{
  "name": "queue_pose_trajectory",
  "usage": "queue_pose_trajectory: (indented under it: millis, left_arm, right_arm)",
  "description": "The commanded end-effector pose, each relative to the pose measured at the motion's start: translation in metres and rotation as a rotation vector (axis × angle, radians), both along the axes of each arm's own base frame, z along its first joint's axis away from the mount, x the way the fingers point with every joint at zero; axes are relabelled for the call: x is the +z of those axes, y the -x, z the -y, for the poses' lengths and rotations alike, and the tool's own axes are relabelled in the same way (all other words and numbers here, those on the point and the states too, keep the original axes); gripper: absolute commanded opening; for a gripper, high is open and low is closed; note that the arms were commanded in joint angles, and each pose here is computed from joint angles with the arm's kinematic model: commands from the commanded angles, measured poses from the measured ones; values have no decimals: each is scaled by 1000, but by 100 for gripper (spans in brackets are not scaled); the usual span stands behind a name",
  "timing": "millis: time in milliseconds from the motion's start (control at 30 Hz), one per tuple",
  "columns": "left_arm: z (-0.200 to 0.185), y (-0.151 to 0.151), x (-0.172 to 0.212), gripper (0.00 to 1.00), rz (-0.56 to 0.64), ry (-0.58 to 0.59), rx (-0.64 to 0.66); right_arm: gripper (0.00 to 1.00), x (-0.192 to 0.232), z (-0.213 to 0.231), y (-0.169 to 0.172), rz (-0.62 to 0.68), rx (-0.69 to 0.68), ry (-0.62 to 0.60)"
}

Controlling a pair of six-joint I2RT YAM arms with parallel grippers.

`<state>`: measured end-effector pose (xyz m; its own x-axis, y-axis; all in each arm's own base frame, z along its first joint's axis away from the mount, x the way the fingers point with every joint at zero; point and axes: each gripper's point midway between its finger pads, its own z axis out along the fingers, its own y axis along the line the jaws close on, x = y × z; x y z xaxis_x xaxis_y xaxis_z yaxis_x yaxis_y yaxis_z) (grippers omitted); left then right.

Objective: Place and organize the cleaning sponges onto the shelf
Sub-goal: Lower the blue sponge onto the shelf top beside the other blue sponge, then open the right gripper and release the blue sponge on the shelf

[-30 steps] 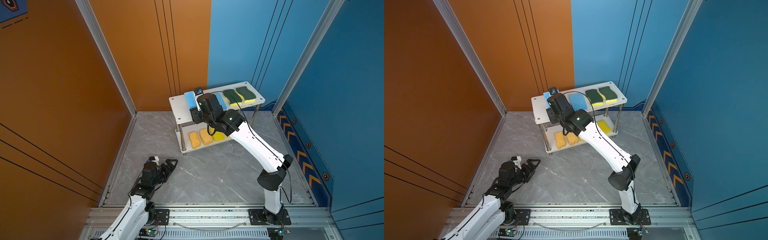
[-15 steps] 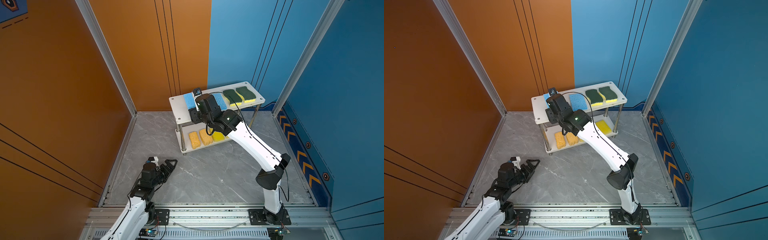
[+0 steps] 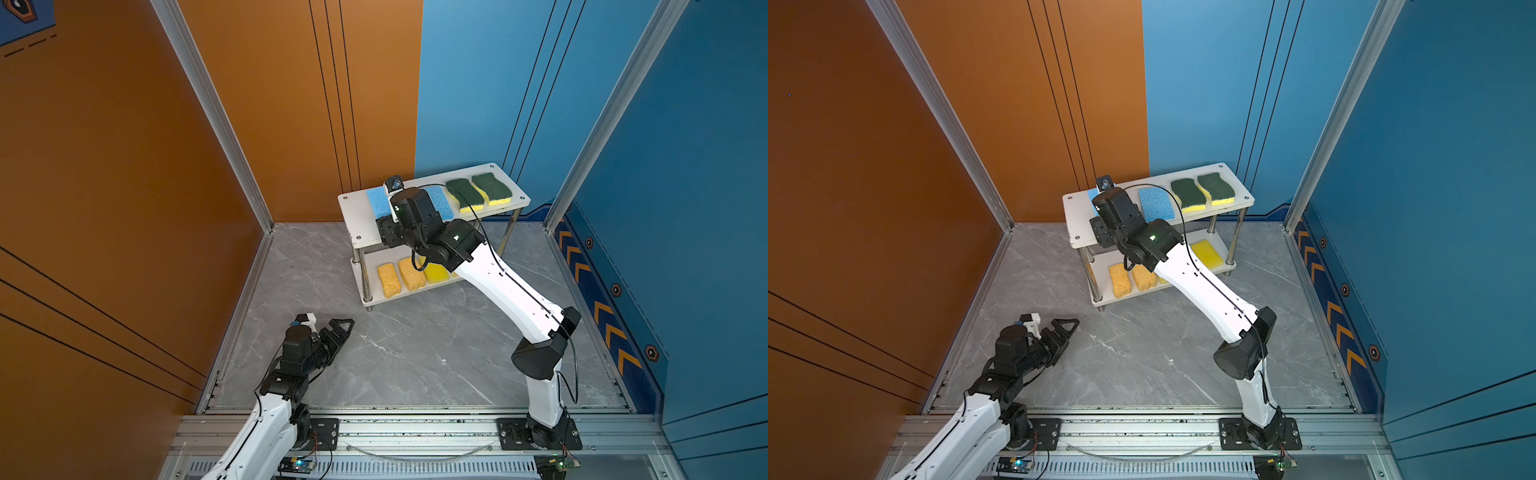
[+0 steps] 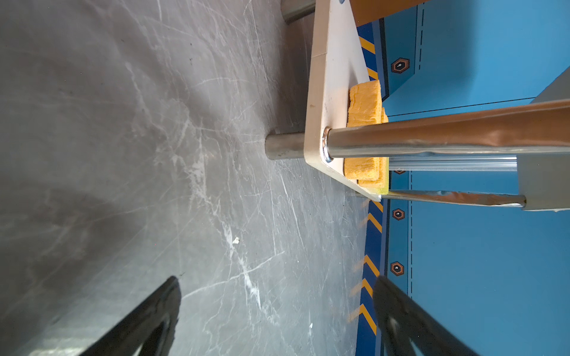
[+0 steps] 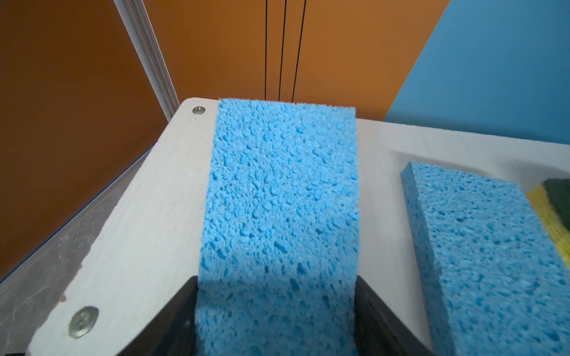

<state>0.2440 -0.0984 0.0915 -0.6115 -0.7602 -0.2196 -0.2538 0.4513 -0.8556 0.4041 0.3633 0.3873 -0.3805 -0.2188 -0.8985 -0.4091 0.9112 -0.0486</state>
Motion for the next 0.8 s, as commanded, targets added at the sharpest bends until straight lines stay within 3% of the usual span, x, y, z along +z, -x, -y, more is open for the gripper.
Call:
queue_pose_trajectory:
  millis: [0,767]
  left_arm:
    - [0,4,-5,97,-17,6,-9]
    - [0,5,0,98,-11,4,-10]
  right_arm:
    - [76,-10,0,-5,-11,-25,5]
    - [97,21,18,3,36,-11,-10]
